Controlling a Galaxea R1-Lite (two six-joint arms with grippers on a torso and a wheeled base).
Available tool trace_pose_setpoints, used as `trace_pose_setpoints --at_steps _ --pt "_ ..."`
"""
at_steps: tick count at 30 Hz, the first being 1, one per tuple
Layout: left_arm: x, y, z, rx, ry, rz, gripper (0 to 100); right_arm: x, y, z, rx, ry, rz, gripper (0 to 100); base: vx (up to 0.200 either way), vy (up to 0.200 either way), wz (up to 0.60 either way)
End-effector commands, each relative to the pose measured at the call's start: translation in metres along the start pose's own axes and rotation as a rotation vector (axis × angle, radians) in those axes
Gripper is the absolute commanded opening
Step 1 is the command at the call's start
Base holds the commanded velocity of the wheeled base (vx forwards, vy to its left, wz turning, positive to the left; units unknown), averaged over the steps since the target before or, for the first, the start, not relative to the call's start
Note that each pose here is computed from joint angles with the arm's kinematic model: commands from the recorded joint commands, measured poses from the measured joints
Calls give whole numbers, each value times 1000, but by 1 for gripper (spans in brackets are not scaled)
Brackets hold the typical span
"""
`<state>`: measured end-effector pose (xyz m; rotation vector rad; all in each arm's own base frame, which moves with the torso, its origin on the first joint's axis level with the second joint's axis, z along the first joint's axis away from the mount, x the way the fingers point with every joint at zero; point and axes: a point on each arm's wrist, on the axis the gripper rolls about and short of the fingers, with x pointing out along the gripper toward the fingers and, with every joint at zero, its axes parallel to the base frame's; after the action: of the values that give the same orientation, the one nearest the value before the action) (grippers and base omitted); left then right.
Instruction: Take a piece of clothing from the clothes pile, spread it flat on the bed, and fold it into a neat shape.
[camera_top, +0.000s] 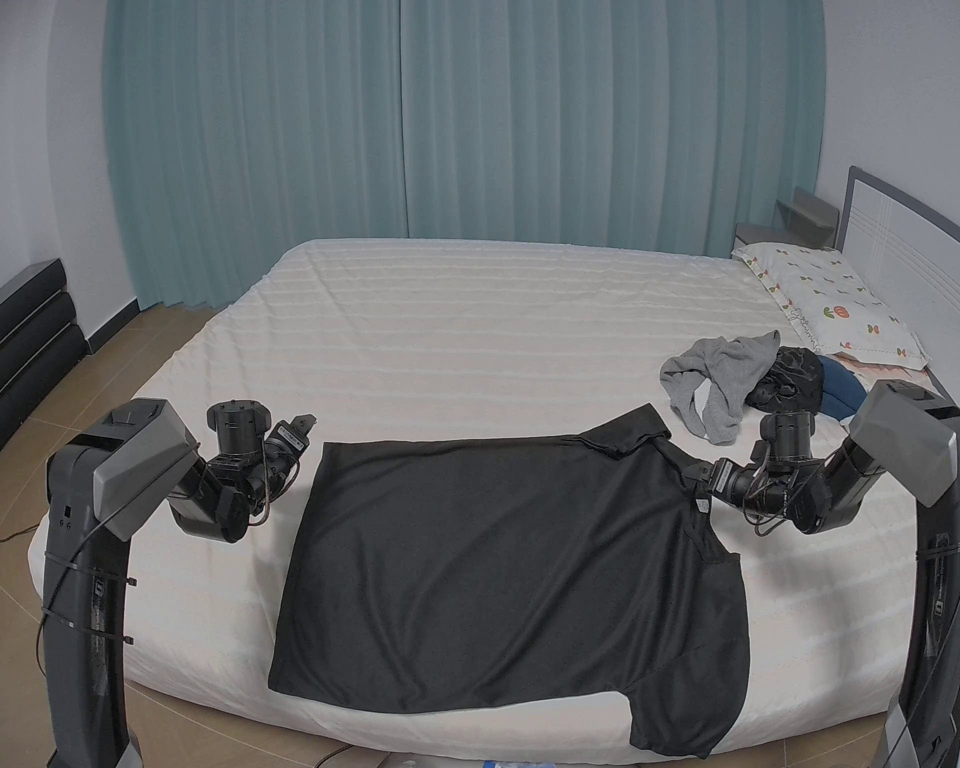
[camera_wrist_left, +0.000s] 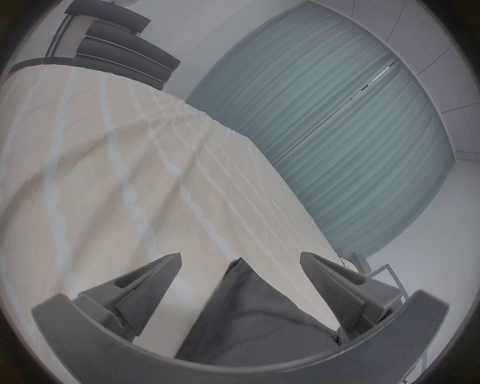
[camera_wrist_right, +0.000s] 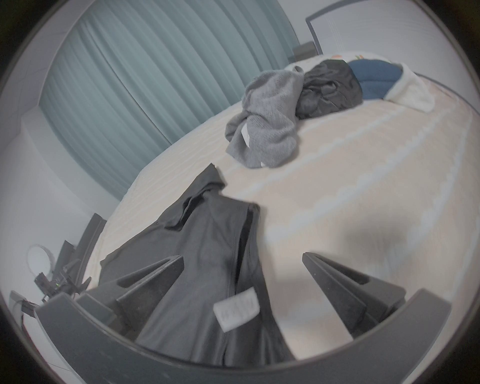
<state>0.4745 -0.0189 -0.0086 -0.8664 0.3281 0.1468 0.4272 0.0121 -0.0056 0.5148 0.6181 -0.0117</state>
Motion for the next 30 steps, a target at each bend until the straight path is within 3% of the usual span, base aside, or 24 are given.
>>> trace_pose_setpoints --at_steps 1,6,11,19,30 --pt "-44 -24 20 -20 25 -39 100 -65 6 -3 105 57 51 100 0 0 0" --pt "-69 -17 11 -16 88 -1 100 -94 -2 -25 167 53 66 100 -80 0 0" --pt "-107 -1 -2 -17 155 32 100 -102 -11 -44 232 15 154 100 -200 0 0" --pt "-166 12 -37 9 301 55 100 -101 -18 -57 245 28 147 100 -200 0 0" --pt "-204 32 -66 53 450 106 100 -106 -22 -65 262 56 128 100 0 0 0"
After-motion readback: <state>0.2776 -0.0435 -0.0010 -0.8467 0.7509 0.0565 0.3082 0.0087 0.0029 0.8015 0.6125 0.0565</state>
